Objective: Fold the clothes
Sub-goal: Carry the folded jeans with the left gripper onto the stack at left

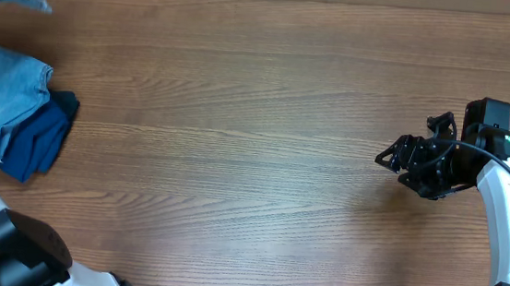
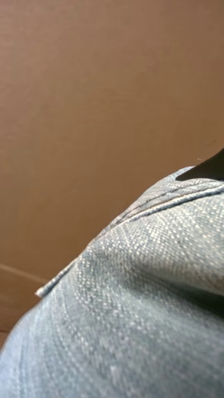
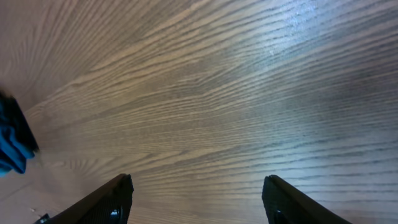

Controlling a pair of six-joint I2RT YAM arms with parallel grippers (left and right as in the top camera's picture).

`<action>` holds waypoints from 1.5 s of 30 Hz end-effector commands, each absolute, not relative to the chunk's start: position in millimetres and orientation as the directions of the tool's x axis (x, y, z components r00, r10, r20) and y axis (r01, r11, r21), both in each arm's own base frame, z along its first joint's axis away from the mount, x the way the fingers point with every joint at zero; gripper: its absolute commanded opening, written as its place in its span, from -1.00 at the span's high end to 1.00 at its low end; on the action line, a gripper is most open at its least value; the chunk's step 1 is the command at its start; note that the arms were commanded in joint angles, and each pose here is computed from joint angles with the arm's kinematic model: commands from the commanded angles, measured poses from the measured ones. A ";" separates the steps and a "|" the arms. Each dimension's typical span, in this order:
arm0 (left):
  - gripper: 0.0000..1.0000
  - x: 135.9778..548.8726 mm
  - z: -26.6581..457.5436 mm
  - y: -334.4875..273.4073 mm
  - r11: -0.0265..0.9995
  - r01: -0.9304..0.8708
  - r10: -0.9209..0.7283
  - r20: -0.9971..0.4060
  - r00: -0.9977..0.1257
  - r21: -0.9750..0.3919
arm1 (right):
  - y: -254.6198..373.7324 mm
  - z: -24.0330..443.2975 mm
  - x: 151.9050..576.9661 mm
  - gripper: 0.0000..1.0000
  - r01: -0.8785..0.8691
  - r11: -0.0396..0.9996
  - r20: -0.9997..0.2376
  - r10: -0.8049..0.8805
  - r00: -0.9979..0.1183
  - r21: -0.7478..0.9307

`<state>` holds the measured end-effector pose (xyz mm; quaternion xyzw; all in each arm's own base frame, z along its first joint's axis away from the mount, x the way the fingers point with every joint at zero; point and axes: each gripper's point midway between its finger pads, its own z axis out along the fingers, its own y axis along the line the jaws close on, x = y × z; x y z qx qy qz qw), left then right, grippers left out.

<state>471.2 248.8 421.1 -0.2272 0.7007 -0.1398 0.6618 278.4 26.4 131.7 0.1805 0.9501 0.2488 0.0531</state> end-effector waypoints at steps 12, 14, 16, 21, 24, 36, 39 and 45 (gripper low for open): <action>0.92 458.9 332.2 284.3 0.756 -0.083 -0.647 -0.721 -0.249 -0.650 | 27.9 135.0 271.2 -0.43 0.302 0.825 0.003 0.342 -0.940 0.478; 0.92 443.7 354.7 286.7 0.773 -0.065 -0.628 -0.747 -0.218 -0.631 | 27.5 135.2 273.2 -0.44 0.298 0.826 -0.006 0.342 -0.940 0.479; 0.92 429.6 376.2 285.7 0.794 -0.047 -0.603 -0.775 -0.190 -0.606 | 27.3 135.2 274.0 -0.44 0.292 0.828 -0.012 0.339 -0.941 0.479; 0.92 409.5 384.0 277.1 0.784 -0.057 -0.614 -0.760 -0.213 -0.618 | 27.3 135.2 273.8 -0.44 0.275 0.834 -0.019 0.323 -0.946 0.479; 0.92 386.8 348.1 289.7 0.773 -0.197 -0.634 -0.721 -0.280 -0.603 | 27.3 135.2 273.9 -0.44 0.275 0.834 -0.020 0.323 -0.946 0.479; 0.40 331.6 287.1 342.2 0.705 -0.585 -0.659 -0.674 -0.333 -0.401 | 25.9 134.7 274.6 -0.44 0.267 0.840 -0.029 0.318 -0.948 0.472; -0.19 326.9 284.4 347.6 0.650 -0.637 -0.701 -0.651 -0.292 -0.414 | 26.0 134.7 274.4 -0.44 0.268 0.840 -0.027 0.318 -0.948 0.472; -0.69 285.1 320.7 334.9 0.542 -0.692 -0.765 -0.622 -0.170 -0.478 | 19.5 130.9 270.8 -0.45 0.280 0.858 -0.022 0.320 -0.947 0.430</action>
